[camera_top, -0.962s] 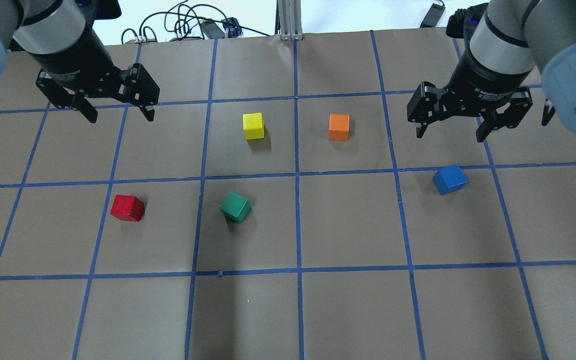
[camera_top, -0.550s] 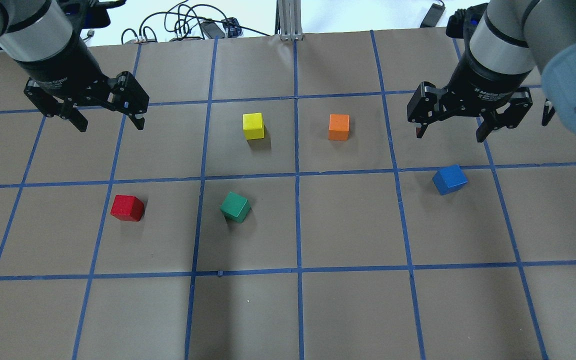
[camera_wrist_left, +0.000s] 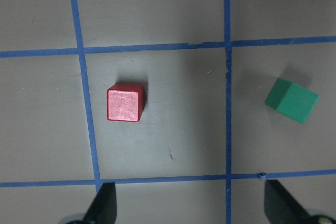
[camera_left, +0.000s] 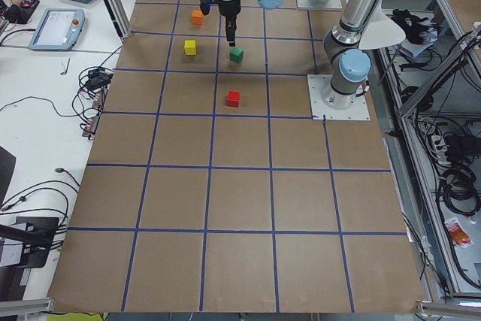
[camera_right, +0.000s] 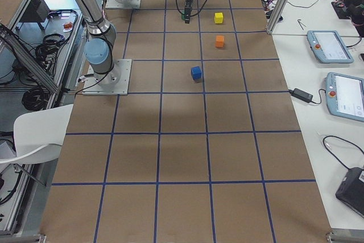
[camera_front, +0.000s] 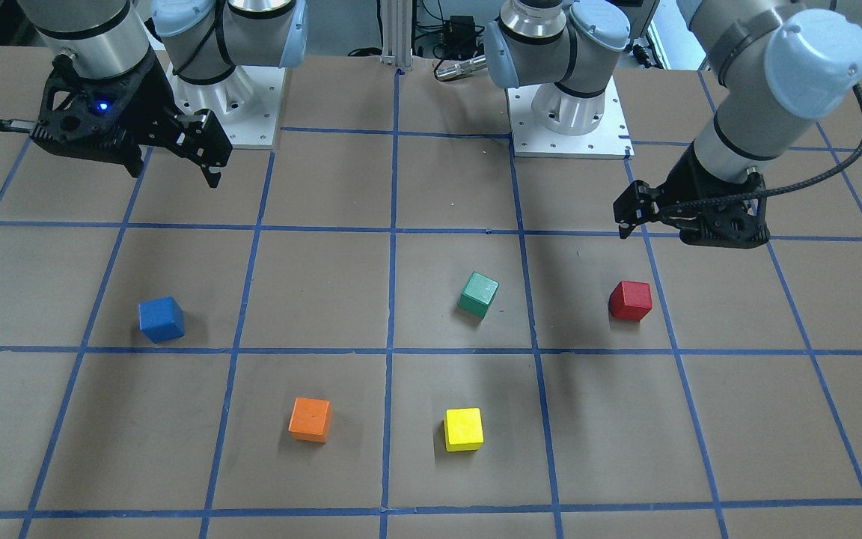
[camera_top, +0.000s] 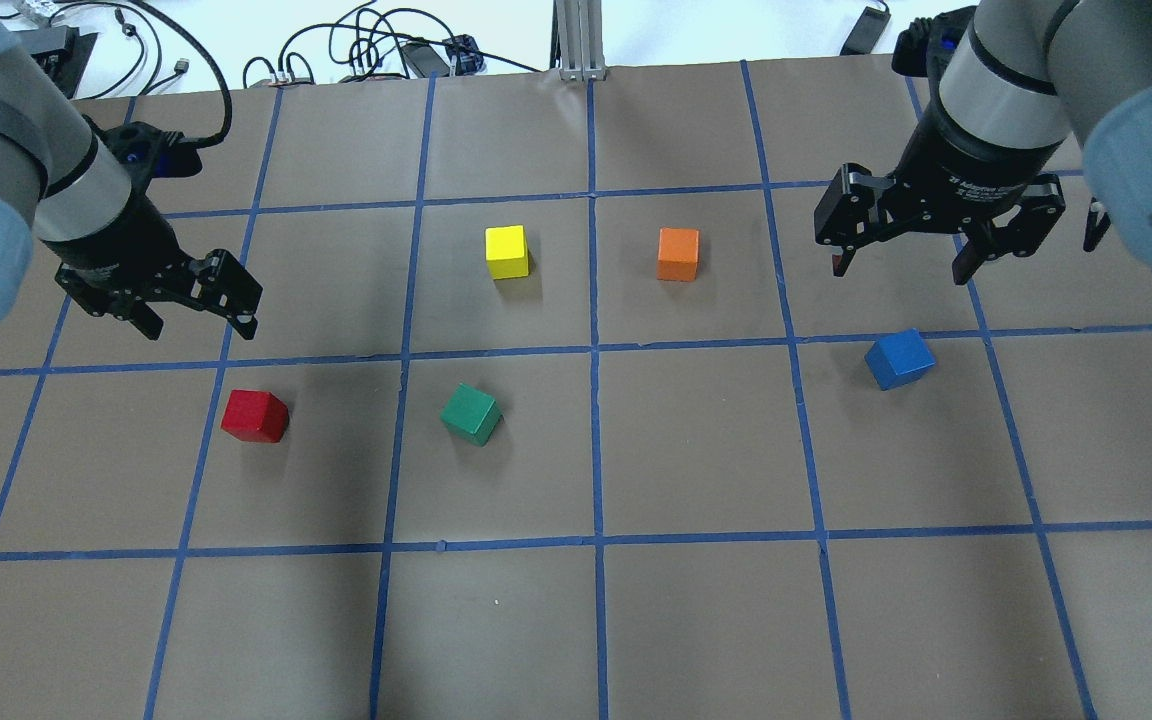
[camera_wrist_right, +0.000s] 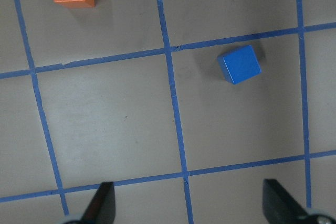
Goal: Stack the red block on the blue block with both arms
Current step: 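Lower the left gripper onto the red cube and close it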
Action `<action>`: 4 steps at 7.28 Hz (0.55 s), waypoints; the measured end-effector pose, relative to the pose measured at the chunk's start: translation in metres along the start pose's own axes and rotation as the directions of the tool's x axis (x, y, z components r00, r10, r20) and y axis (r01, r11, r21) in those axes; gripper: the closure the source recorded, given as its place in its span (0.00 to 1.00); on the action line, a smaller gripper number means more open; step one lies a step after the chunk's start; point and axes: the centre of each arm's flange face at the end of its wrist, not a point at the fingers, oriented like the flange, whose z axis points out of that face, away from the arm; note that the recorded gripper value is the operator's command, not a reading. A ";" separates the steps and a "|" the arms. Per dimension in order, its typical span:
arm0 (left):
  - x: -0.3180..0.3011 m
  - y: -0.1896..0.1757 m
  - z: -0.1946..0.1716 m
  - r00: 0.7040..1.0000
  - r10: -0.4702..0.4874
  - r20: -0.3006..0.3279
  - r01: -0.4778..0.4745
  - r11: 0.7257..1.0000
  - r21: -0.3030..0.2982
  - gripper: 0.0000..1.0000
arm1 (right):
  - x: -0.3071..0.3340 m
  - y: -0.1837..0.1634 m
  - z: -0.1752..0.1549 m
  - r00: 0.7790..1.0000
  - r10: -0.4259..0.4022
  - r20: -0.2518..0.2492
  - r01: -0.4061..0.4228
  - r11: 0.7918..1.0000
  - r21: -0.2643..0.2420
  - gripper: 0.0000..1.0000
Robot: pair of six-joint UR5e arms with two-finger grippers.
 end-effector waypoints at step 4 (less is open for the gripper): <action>-0.036 -0.002 0.113 0.990 0.137 0.012 -0.138 0.990 0.024 0.00 | 0.000 0.000 0.001 1.000 0.000 -0.001 0.000 1.000 -0.001 0.00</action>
